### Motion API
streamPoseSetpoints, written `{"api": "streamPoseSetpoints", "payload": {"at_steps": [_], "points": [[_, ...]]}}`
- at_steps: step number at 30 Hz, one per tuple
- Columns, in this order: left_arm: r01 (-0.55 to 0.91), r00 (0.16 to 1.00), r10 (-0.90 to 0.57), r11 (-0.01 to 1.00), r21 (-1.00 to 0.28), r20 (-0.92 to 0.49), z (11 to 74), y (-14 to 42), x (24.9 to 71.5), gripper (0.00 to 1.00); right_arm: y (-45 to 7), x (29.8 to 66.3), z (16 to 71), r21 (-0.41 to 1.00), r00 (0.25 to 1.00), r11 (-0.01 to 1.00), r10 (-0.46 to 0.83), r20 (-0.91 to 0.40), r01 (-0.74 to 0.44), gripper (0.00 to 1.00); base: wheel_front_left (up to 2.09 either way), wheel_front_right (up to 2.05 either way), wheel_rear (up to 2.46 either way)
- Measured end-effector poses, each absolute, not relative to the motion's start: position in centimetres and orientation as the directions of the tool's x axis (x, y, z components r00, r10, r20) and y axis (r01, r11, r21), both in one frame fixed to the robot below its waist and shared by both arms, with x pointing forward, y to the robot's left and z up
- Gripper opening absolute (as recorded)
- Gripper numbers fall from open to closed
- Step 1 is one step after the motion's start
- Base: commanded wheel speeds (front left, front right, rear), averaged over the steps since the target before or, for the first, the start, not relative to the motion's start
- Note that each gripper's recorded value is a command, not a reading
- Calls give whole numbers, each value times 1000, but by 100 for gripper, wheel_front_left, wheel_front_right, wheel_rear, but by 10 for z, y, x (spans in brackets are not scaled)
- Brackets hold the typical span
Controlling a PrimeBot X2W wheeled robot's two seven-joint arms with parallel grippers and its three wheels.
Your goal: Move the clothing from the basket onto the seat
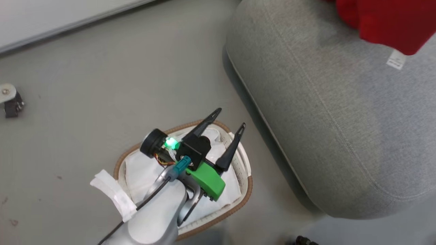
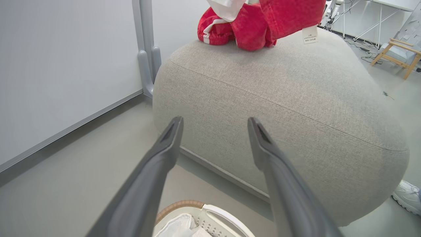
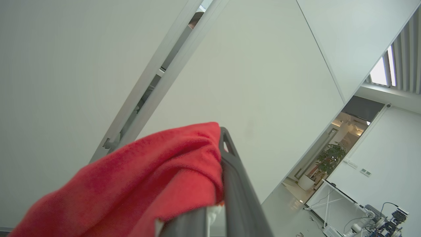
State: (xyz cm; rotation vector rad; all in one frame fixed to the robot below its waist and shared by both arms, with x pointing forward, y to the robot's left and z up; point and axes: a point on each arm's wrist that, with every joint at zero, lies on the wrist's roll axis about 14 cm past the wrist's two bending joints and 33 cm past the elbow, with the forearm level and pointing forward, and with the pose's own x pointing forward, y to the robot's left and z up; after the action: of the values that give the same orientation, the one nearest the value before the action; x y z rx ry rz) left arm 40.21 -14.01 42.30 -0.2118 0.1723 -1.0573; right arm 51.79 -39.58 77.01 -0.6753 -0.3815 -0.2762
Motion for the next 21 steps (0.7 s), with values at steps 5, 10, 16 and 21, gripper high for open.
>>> {"api": "streamPoseSetpoints", "payload": {"at_steps": [5,10,16,21], "points": [[840,480,-875,480,-252,-64,399,-135,416,100,-423,543,711,-551,922,751,-205,330,364,0,0,0,0],[827,484,-870,489,-277,-90,374,-132,426,100,-448,555,622,-522,935,776,-310,171,353,0,0,0,0],[815,480,-866,499,-294,-139,344,-125,433,100,-440,556,533,-512,938,801,-344,32,311,0,0,0,0],[820,457,-875,484,-305,-160,327,-126,433,100,-438,542,478,-499,920,813,-384,-73,300,0,0,0,0]]}}
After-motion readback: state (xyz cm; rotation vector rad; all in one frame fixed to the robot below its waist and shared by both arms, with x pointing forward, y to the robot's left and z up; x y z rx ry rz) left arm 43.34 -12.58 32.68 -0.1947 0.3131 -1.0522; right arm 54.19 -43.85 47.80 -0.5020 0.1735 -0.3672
